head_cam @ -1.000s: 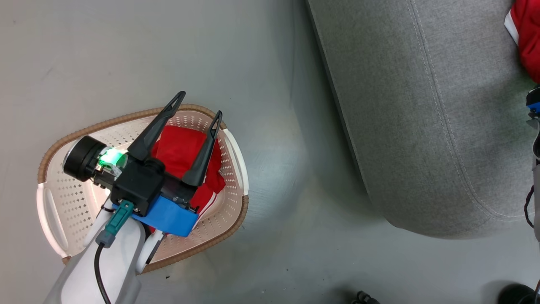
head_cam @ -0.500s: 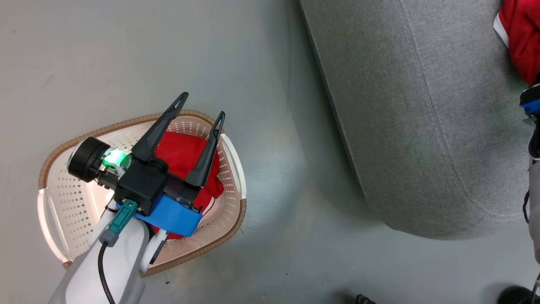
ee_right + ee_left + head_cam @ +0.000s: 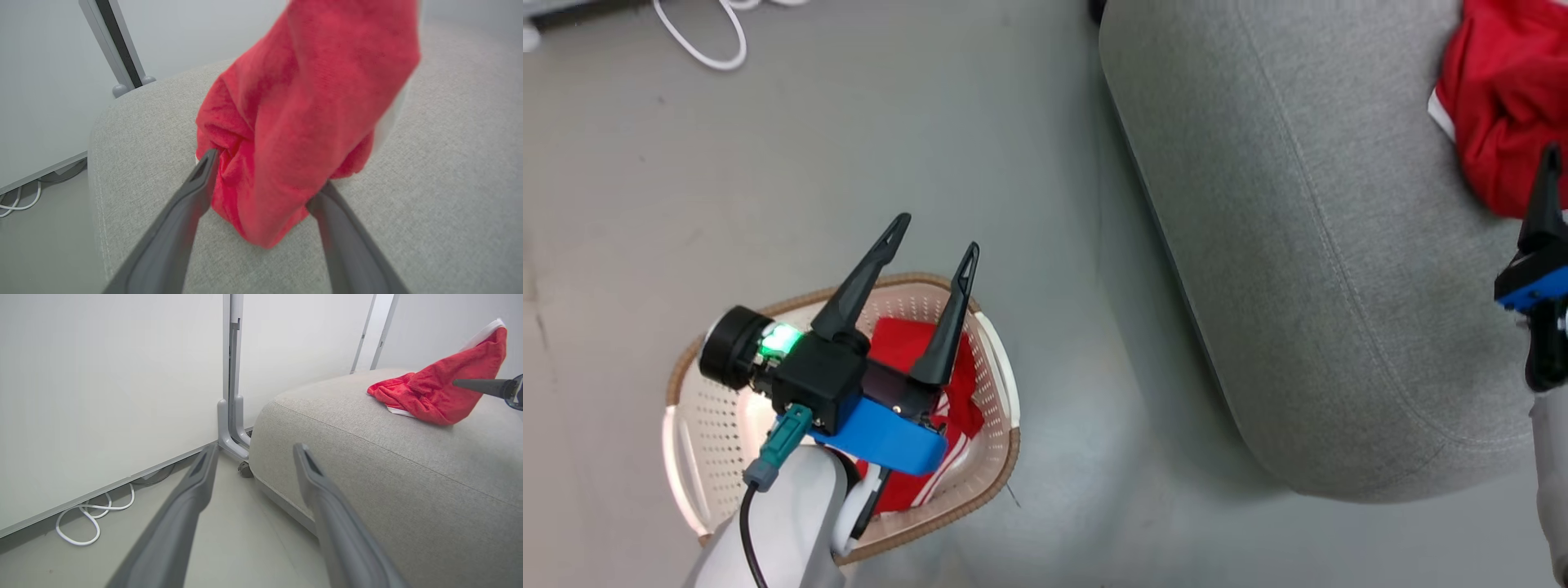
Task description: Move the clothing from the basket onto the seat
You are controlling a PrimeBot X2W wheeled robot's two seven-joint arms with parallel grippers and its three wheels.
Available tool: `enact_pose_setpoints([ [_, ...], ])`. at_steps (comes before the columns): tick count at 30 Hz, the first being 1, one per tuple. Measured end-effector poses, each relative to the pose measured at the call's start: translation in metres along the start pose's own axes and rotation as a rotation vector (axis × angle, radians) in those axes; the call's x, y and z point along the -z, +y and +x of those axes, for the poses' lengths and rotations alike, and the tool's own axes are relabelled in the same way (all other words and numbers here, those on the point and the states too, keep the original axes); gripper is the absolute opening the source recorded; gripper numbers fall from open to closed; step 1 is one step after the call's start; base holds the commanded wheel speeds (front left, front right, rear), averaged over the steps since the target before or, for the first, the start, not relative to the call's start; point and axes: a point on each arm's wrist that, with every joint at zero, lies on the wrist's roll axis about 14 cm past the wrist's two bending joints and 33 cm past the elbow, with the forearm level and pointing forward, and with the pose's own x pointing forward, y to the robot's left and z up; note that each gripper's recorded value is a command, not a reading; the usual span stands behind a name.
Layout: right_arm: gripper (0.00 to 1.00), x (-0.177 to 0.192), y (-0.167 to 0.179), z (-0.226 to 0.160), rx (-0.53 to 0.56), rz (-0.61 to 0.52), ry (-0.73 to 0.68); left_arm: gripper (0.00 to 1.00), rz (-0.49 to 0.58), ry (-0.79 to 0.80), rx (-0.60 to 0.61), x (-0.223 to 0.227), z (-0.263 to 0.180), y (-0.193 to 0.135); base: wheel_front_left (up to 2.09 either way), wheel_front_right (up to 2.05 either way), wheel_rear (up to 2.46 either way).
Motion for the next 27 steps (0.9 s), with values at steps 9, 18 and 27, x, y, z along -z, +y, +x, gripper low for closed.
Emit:
enact_pose_setpoints([
  [9,1.00,-0.011,-0.011,-0.040,-0.039,-0.004,-0.038,1.00,0.003,-0.038,-0.078,-0.034,-0.030,-0.011,0.00,0.00,0.00],
  [18,1.00,-0.025,0.011,-0.087,-0.172,-0.060,-0.133,1.00,0.003,-0.067,-0.182,-0.056,-0.070,-0.017,0.00,0.00,0.00],
  [27,1.00,-0.035,0.074,-0.135,-0.384,-0.067,-0.225,1.00,0.012,-0.086,-0.333,-0.066,-0.120,-0.001,0.00,0.00,0.00],
])
